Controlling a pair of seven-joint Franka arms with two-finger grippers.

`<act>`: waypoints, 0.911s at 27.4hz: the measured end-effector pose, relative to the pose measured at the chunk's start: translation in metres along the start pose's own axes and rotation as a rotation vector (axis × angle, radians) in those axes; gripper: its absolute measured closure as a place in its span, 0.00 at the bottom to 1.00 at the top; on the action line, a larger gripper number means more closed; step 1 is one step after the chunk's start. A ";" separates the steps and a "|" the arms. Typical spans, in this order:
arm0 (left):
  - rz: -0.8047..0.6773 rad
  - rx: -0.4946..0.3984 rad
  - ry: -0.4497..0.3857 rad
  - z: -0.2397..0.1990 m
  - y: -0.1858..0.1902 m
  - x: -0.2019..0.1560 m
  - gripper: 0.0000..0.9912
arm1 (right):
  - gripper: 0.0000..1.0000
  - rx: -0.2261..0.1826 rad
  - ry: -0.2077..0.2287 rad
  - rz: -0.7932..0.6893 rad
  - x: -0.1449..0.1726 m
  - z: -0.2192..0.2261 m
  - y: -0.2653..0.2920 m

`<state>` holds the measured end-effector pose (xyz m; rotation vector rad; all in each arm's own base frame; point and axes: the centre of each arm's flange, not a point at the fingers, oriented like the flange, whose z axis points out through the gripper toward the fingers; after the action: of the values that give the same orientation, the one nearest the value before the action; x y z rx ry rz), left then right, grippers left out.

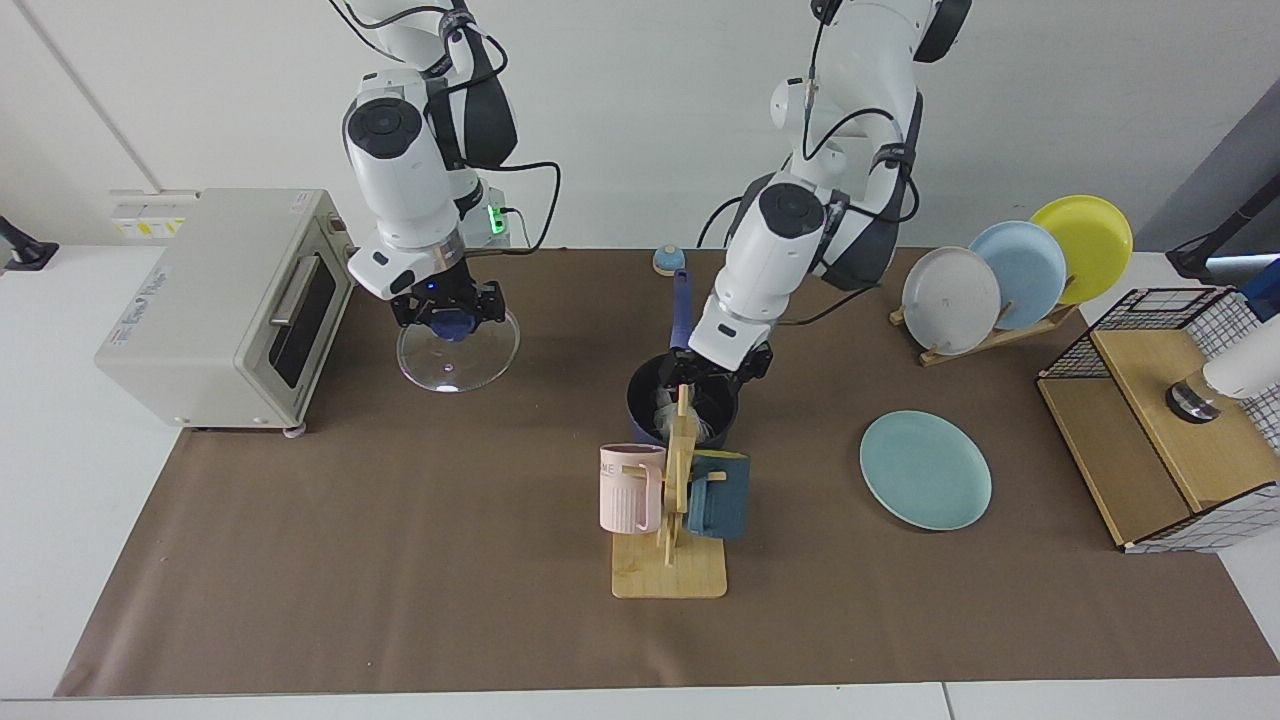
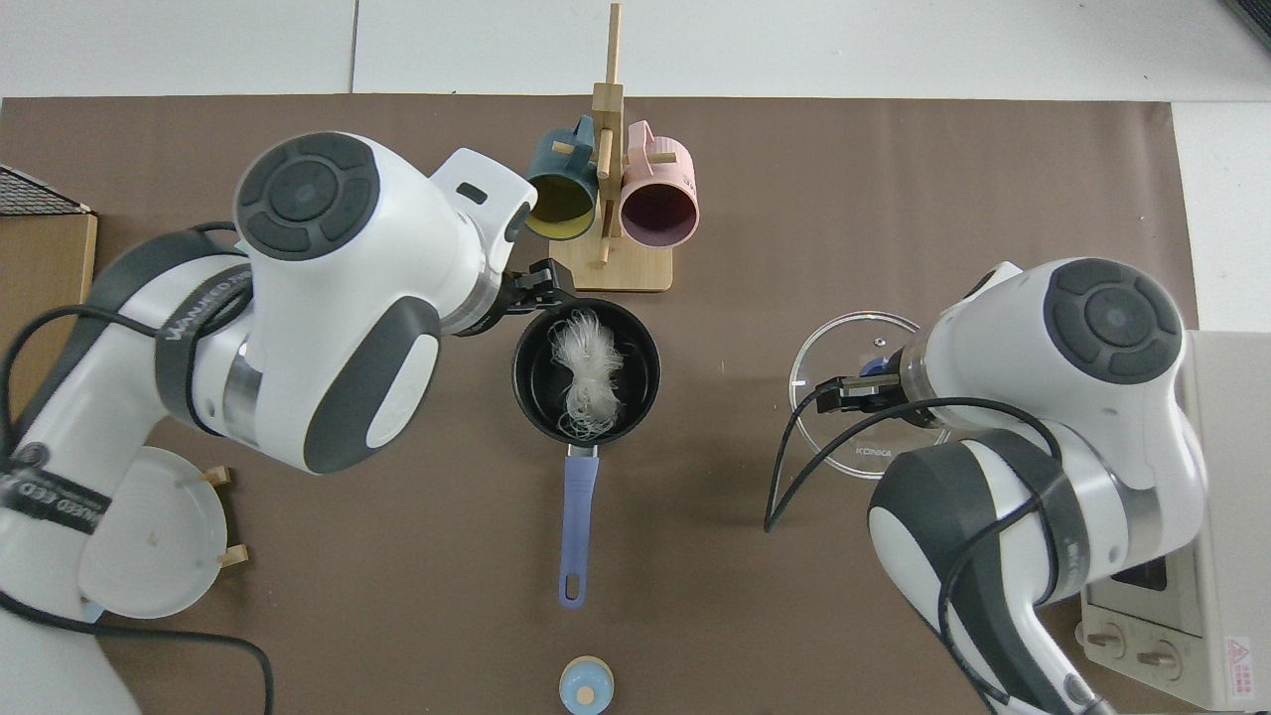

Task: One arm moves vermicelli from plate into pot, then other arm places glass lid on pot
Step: 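Withdraw the left gripper while the right gripper carries the lid toward the saucepan, then lower the glass lid onto the saucepan with the right gripper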

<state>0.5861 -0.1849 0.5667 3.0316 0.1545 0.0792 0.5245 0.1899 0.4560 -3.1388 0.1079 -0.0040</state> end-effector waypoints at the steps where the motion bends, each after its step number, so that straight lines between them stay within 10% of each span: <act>1: 0.013 0.003 -0.003 -0.009 -0.014 0.000 0.00 | 0.57 0.004 0.004 0.007 -0.003 0.001 -0.010; 14: 0.239 0.042 -0.027 -0.053 -0.154 0.011 0.00 | 0.57 -0.008 0.026 0.141 -0.033 0.004 -0.137; 25: 0.255 0.096 -0.030 -0.053 -0.166 0.012 0.00 | 0.57 0.014 0.016 0.214 -0.008 0.025 -0.212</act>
<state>0.5785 -0.0137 0.6022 3.1286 -0.2386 0.0473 0.5310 0.4023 0.4309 -3.0954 0.4403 -0.0292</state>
